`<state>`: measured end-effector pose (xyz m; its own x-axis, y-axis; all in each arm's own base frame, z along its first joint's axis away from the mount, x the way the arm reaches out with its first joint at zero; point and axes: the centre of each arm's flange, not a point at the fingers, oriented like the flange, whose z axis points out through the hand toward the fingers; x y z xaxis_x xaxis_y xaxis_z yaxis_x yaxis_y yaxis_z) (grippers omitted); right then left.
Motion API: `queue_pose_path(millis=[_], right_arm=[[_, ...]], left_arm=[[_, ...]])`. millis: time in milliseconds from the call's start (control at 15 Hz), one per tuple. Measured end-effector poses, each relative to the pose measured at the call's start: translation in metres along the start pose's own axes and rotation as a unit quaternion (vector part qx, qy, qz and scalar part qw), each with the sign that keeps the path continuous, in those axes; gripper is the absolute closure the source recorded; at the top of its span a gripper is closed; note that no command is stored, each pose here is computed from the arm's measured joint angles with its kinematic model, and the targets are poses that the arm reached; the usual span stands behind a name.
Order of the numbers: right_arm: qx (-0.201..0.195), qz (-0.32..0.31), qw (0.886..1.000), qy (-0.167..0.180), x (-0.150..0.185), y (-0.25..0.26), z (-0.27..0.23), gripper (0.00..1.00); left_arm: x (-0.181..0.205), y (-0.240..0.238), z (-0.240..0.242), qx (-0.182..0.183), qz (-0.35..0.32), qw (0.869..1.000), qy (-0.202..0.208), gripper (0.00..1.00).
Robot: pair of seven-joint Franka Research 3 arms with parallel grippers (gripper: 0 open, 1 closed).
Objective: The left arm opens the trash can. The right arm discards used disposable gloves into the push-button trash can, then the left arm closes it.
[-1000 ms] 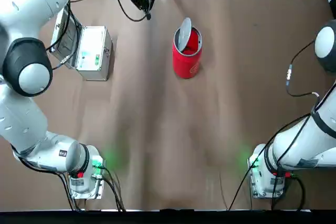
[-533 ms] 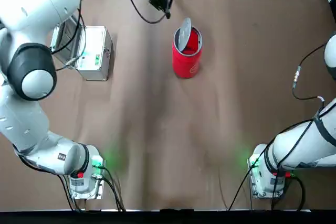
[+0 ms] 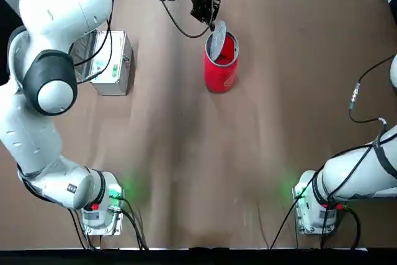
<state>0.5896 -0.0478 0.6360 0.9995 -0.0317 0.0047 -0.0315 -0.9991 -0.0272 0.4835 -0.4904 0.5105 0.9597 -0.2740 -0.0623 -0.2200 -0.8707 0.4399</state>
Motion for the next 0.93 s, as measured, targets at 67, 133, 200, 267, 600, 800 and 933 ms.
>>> queue_pose_path(millis=[67,133,200,267,600,800,933], right_arm=[[0.0,-0.005,1.0,0.0,-0.001,0.0,-0.001,0.01],[0.0,-0.015,1.0,0.001,-0.001,0.001,-0.001,0.01],[0.0,-0.025,1.0,0.003,-0.001,0.002,-0.002,0.01],[-0.001,-0.032,0.999,0.003,-0.002,0.006,-0.003,0.01],[-0.001,-0.03,1.0,0.003,-0.003,0.015,-0.003,0.01],[-0.001,-0.031,1.0,0.003,-0.003,0.015,-0.003,0.01],[-0.001,-0.032,0.999,0.004,-0.003,0.015,-0.004,0.01]], left_arm=[[0.002,0.0,0.002,0.001,0.0,1.0,0.007,0.99],[0.005,0.0,0.004,0.001,-0.001,1.0,0.015,0.99],[0.007,0.002,0.008,0.001,-0.001,1.0,0.024,0.99],[0.012,0.006,0.019,0.004,-0.009,0.999,0.044,0.99],[0.017,0.007,0.041,0.01,-0.012,0.999,0.051,0.99],[0.019,0.005,0.042,0.008,-0.014,0.998,0.054,0.99],[0.02,0.005,0.042,0.006,-0.014,0.998,0.057,0.99]])
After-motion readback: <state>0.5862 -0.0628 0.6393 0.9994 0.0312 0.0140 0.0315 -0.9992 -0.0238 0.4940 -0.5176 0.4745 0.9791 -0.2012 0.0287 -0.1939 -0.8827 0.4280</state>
